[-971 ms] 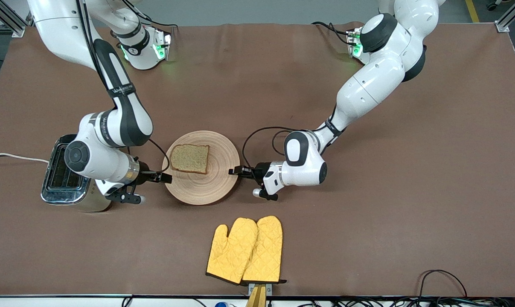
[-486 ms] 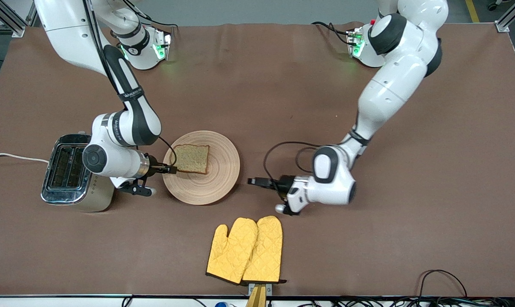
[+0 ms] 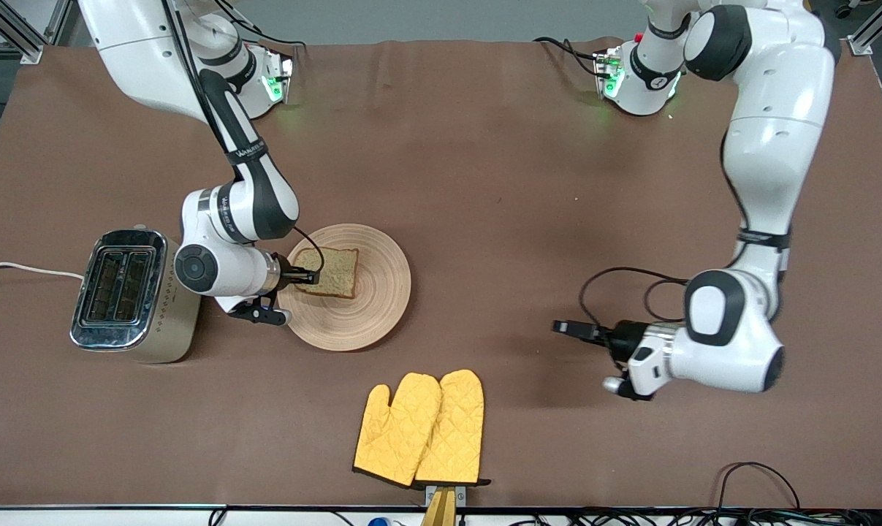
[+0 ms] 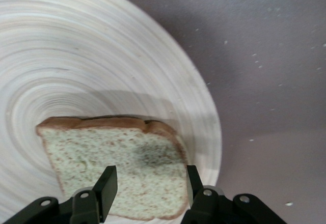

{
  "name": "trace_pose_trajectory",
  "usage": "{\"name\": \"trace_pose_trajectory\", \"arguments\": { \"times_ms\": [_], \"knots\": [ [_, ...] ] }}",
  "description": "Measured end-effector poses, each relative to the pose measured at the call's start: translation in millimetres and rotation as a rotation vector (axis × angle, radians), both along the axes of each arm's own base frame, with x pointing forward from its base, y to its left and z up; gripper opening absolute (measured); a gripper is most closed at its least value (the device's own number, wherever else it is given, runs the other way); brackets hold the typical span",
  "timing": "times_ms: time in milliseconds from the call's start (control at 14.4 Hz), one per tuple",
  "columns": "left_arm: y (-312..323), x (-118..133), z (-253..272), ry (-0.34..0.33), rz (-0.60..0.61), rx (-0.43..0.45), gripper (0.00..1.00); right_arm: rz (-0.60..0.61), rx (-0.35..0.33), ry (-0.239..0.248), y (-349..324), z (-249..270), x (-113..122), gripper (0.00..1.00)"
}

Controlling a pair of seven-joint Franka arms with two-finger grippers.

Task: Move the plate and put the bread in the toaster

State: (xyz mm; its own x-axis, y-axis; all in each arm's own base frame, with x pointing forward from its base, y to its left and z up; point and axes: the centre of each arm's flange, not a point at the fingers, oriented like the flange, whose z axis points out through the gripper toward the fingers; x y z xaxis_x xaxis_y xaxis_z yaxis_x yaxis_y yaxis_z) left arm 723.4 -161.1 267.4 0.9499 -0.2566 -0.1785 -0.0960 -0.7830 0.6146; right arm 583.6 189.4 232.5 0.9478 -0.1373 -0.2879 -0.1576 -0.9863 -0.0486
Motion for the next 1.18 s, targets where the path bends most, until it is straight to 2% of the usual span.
{"name": "trace_pose_trajectory", "arguments": {
  "times_ms": [139, 347, 486, 763, 902, 971, 1040, 1179],
  "knots": [
    [19, 3, 37, -0.087, -0.059, 0.152, 1.0, 0.042, -0.04, -0.008, -2, -1, 0, 0.63],
    [19, -4, 116, -0.226, -0.182, 0.385, 1.0, 0.055, -0.05, -0.006, -1, -1, -1, 0.62],
    [13, -17, 182, -0.293, -0.2, 0.48, 1.0, 0.057, -0.053, 0.002, -2, -3, -3, 0.6],
    [24, -57, 319, -0.433, -0.111, 0.52, 1.0, 0.056, -0.058, 0.01, -4, -12, -10, 0.58],
    [33, -83, 372, -0.471, -0.064, 0.535, 1.0, 0.059, -0.058, 0.01, -2, -12, -10, 0.57],
    [38, -98, 391, -0.463, -0.034, 0.548, 1.0, 0.062, -0.058, 0.009, -1, -12, -11, 0.57],
    [43, -111, 401, -0.441, -0.014, 0.561, 1.0, 0.064, -0.058, 0.007, 1, -12, -11, 0.53],
    [51, -126, 406, -0.419, 0.007, 0.591, 1.0, 0.068, -0.056, -0.002, 4, -12, -11, 0.48]
  ]
}}
